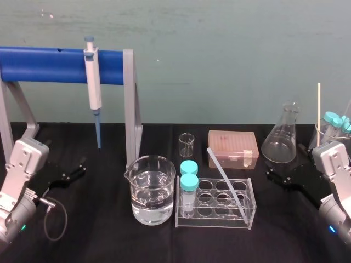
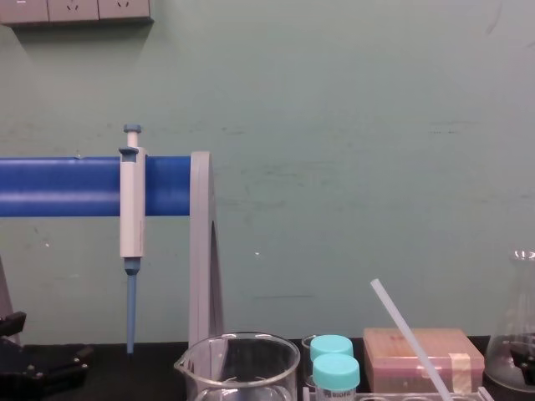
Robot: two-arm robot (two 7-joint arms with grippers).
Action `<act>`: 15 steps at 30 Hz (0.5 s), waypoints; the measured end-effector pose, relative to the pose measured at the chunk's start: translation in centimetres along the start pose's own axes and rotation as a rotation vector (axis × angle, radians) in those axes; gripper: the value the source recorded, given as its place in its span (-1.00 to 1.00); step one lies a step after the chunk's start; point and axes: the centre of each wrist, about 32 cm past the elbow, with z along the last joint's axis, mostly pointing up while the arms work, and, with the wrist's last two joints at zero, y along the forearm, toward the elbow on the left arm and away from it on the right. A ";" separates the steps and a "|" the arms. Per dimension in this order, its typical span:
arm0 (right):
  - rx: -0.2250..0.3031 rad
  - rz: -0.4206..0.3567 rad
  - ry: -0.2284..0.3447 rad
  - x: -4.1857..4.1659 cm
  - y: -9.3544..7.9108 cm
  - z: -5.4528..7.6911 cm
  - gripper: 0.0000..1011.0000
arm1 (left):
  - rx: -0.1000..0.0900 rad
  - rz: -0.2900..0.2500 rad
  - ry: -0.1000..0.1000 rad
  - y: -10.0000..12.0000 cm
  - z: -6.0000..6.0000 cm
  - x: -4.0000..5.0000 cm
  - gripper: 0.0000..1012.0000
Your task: Pick up the stirring rod with one hand, then place it down.
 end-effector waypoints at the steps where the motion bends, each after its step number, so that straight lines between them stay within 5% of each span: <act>1: 0.000 0.000 0.000 0.00 0.0 0.0 0.98 | 0.000 0.000 0.000 0.0 0.0 0.00 0.98; 15: 0.000 0.000 0.000 0.00 0.0 0.0 0.98 | 0.000 0.000 0.000 0.0 0.0 0.00 0.98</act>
